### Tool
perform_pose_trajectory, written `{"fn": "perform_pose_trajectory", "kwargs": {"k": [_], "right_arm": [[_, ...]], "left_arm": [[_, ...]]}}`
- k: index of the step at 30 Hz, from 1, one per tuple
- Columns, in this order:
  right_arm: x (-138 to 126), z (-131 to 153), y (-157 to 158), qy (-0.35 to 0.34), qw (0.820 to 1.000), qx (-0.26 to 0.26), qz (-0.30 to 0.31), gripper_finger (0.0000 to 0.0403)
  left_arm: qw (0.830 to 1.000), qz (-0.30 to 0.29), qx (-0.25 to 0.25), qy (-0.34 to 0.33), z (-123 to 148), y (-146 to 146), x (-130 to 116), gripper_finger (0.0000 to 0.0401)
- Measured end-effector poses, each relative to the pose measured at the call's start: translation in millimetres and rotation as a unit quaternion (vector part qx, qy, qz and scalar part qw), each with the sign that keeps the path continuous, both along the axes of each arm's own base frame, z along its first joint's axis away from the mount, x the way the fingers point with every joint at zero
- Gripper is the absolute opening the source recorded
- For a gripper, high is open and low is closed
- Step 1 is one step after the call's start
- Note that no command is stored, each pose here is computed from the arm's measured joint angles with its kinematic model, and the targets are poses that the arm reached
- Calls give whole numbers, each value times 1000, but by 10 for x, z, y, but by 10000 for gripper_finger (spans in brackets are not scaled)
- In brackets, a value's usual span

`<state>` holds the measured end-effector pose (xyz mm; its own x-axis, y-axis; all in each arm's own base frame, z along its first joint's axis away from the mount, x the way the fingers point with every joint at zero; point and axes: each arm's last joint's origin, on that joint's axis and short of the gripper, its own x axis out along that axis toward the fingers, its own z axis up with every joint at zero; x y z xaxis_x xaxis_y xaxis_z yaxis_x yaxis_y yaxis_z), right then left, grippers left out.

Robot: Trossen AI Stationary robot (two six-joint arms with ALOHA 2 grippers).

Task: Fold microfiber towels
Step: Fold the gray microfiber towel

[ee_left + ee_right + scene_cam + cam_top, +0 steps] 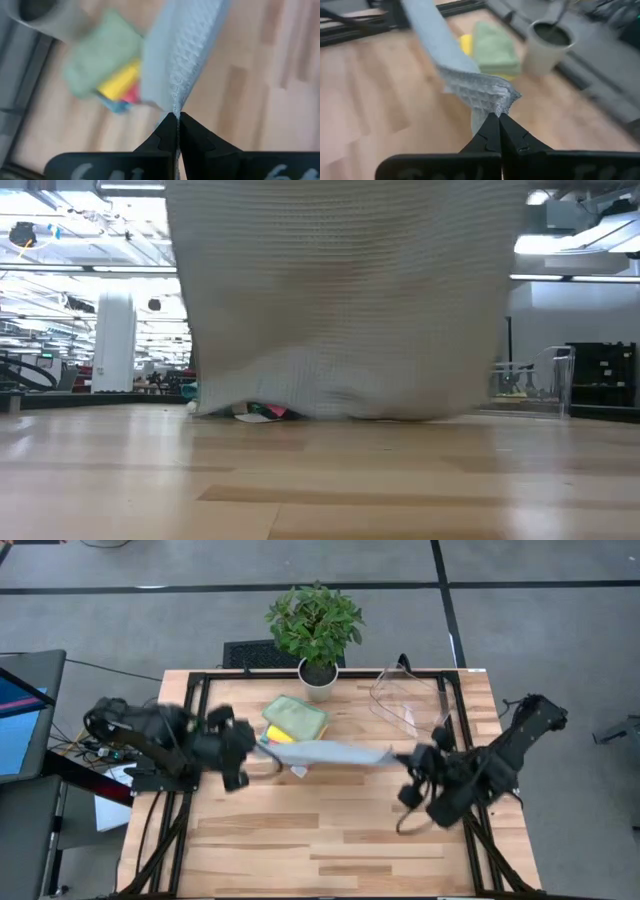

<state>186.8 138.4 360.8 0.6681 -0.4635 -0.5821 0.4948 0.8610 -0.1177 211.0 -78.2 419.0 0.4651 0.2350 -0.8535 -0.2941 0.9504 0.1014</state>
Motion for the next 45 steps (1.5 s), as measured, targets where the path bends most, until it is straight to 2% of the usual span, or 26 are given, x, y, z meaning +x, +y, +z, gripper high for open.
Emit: {"fn": "perform_pose_trajectory", "kwargs": {"k": [4,6,12,14,18,22,27,36,45], "right_arm": [[-104,-250,299,-18,998,51,11,7],[-139,-359,454,-21,997,78,18,7],[-166,-718,917,7,992,122,29,7],[-126,-866,1056,20,990,137,27,7],[-20,-1161,1264,39,987,154,14,8],[72,-1425,1379,71,984,161,0,7],[103,-1612,1429,71,983,165,-36,9],[54,-1741,1291,80,979,162,-97,9],[121,-1742,1045,110,978,100,-146,10]], "left_arm": [[999,-7,-24,22,-405,-368,-3,0],[999,2,-44,12,-556,-537,-34,0],[986,5,-162,-24,-949,-1026,-112,0],[981,4,-190,-35,-1065,-1137,-138,0],[976,13,-215,-44,-1288,-1233,-174,0],[976,28,-215,-36,-1517,-1216,-187,0],[980,43,-193,-33,-1672,-1142,-178,0],[989,50,-135,-37,-1756,-851,26,0],[995,42,-93,-15,-1835,-572,170,0]]}}
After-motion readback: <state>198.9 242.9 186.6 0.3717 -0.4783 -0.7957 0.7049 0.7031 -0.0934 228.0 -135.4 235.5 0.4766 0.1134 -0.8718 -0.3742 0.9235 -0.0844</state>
